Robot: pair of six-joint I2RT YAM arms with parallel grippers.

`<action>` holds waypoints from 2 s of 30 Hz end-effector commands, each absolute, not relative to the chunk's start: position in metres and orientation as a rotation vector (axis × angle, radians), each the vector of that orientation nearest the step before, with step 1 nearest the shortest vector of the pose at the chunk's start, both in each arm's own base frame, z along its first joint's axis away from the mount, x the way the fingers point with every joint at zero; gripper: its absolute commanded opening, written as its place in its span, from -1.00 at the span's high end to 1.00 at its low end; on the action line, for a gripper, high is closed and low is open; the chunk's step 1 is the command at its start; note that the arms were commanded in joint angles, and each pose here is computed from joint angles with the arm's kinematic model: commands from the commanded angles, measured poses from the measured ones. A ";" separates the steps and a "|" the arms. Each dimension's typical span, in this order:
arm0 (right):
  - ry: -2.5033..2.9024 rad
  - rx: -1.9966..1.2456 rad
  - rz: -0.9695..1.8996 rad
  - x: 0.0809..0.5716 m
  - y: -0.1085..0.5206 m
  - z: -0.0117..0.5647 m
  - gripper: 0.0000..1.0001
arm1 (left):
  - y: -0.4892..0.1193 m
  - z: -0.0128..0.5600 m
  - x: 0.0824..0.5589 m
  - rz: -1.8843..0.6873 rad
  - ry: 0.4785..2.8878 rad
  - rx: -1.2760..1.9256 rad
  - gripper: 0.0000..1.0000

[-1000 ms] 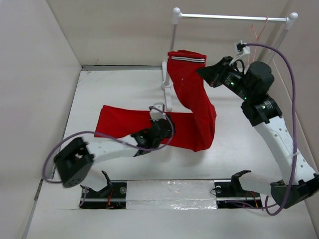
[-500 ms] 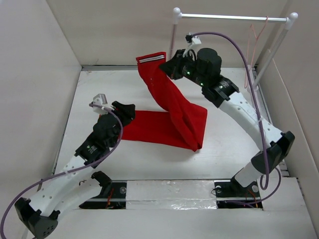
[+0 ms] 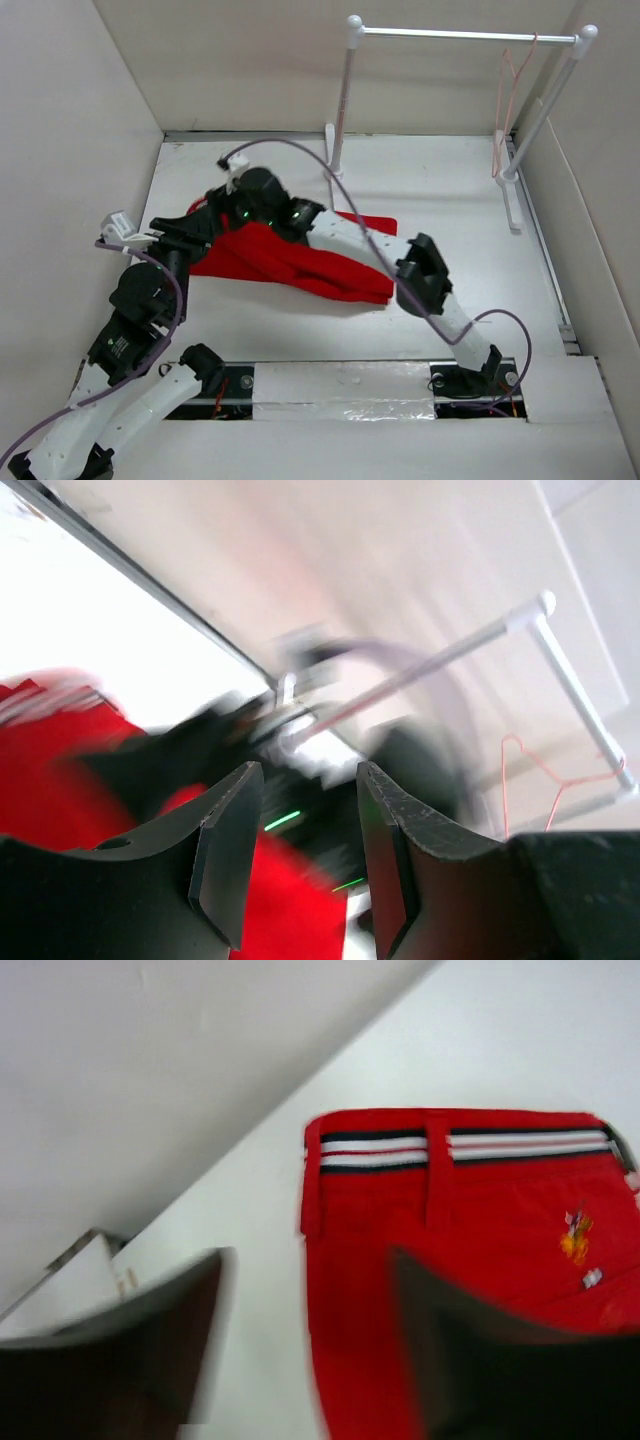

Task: Place the trousers on the hanger
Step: Fold the trousers at the center of the board, then pick up the hanger from the clothesline.

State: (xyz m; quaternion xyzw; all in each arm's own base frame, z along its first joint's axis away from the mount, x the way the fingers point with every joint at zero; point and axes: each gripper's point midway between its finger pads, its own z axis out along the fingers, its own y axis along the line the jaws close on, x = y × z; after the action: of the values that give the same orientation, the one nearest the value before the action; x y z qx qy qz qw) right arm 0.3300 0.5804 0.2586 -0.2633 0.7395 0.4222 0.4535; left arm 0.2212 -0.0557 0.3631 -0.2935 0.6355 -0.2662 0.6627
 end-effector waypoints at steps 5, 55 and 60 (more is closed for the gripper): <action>1.799 -0.761 1.194 0.285 0.601 0.255 -1.00 | -0.030 0.375 0.217 -0.505 1.386 -0.738 0.19; 1.555 0.268 0.110 0.347 0.045 0.362 1.00 | -0.249 0.207 0.314 -0.699 1.752 -0.086 1.00; 1.468 0.475 -0.085 0.372 -0.047 0.385 -0.47 | -0.250 0.201 0.308 -0.715 1.764 -0.052 0.90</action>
State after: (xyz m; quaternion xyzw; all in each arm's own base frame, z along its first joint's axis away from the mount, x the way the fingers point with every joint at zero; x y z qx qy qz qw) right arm 0.3607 -0.0079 0.3833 0.1912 0.6683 0.0164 0.7187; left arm 0.3063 -0.2454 0.1818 -0.0375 0.7755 -0.2912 0.5589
